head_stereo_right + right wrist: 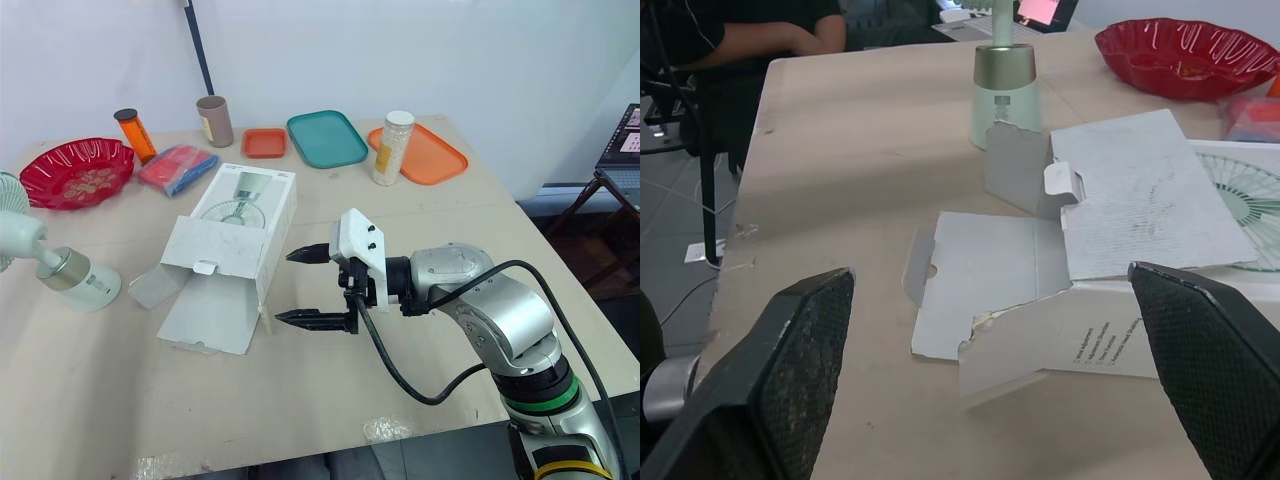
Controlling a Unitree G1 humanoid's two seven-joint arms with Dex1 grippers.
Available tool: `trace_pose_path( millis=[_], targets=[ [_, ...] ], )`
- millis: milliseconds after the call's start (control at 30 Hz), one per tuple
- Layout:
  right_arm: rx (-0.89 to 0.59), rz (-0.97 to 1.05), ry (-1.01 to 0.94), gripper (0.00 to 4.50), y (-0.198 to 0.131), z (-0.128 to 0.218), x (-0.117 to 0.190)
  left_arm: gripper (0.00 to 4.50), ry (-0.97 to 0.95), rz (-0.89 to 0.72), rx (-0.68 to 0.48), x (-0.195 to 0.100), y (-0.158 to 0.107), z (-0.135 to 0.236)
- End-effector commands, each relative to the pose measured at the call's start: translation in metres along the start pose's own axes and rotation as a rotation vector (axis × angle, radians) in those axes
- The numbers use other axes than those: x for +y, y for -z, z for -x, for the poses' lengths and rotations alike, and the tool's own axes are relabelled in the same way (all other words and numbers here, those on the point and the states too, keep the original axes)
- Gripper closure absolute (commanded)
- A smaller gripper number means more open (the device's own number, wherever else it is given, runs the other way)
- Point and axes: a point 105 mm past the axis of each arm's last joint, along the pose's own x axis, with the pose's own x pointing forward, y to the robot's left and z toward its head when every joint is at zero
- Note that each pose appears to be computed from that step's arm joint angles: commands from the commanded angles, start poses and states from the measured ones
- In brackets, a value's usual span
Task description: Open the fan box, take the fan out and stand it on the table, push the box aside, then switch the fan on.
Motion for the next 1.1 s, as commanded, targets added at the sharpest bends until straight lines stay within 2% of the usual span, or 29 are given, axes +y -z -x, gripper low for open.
trace_pose_path(
  millis=[33, 267, 333, 433, 500, 933, 1100],
  targets=[
    [-0.014, 0.049, -0.006, 0.00, -0.008, 0.002, 0.003, 2.43, 0.027, -0.020, 0.028, -0.004, 0.003, -0.001],
    [-0.013, 0.054, -0.005, 0.00, -0.008, 0.002, 0.003, 2.43, 0.057, -0.012, 0.023, -0.011, 0.000, -0.005],
    [-0.013, 0.055, -0.005, 0.00, -0.008, 0.002, 0.003, 1.46, 0.059, -0.004, 0.024, -0.011, 0.001, -0.004],
    [-0.013, 0.057, -0.006, 0.00, -0.008, 0.003, 0.003, 0.50, 0.063, -0.002, 0.022, -0.012, 0.000, -0.004],
    [-0.014, 0.057, -0.006, 0.00, -0.008, 0.003, 0.003, 0.05, 0.063, 0.001, 0.016, -0.012, -0.001, -0.004],
    [-0.010, 0.063, -0.012, 0.00, -0.008, 0.004, 0.003, 0.05, 0.051, 0.040, 0.008, -0.014, 0.000, 0.001],
    [-0.004, 0.067, -0.015, 0.00, -0.008, 0.005, 0.003, 0.05, 0.062, 0.060, 0.017, -0.010, 0.002, 0.025]
  ],
)
